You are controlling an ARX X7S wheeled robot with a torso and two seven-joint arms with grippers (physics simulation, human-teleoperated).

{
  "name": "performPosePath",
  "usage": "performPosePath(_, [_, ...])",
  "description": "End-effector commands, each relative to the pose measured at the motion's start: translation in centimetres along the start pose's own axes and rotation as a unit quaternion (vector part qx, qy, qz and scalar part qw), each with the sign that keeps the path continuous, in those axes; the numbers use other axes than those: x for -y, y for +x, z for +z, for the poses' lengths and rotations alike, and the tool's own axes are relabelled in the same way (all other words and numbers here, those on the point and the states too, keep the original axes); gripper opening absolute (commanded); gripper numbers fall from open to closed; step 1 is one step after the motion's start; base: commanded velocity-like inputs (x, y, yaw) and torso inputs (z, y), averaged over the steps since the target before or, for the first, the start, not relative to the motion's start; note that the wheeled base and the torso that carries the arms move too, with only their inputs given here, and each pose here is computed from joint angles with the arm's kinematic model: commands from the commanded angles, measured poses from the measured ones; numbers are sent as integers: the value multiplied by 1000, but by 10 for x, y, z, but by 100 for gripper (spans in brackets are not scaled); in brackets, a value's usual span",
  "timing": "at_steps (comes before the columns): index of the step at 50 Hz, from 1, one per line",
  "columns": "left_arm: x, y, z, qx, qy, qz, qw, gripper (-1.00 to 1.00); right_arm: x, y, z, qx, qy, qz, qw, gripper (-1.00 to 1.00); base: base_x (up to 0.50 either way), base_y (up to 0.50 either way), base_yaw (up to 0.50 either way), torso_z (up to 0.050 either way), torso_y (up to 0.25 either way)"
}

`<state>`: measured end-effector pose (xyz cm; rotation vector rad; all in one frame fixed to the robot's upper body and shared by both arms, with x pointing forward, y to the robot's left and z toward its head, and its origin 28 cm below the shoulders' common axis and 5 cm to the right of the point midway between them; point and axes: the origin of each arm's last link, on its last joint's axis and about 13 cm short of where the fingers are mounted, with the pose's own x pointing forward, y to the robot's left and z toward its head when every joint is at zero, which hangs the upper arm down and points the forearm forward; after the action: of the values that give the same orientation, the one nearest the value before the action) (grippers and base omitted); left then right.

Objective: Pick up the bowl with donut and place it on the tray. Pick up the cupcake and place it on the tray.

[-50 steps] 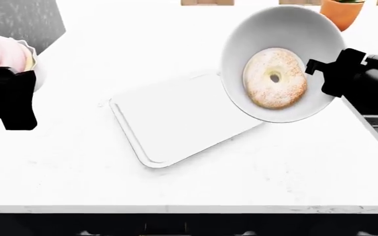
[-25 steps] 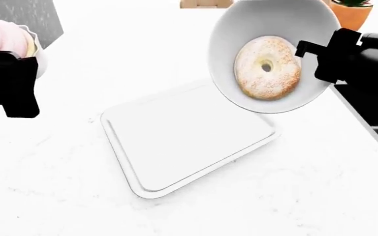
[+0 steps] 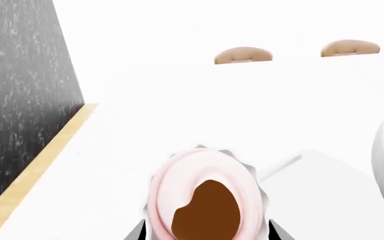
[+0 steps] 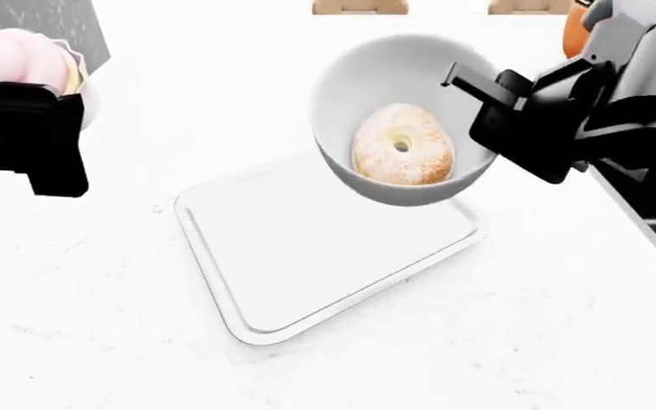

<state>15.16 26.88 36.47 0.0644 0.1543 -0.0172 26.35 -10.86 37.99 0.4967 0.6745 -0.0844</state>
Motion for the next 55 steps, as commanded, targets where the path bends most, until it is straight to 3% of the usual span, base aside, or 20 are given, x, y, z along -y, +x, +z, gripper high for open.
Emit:
performPosePath(1, [4,4,4,13,3,-4,1000,-100,-28,26,11,-49,44,3,998,-100,0,0,0,0,0])
performPosePath(8, [5,4,4,12,13,-7,1000,-100,-40,59,23,-67,79,-3,995,-100,0,0,0,0,1])
performPosePath(17, [4,6,5,15,15,-11,1000,-100,-45,94,26,-82,78,-34,993,-100,0,0,0,0,0])
performPosePath(28, [1,4,1,21,7,-9,1000,-100,-36,108,13,-95,80,-53,991,-100,0,0,0,1,1])
performPosePath(55, [1,6,-1,19,6,-8,1000,-100,-22,118,3,-103,101,-39,989,-100,0,0,0,0,1])
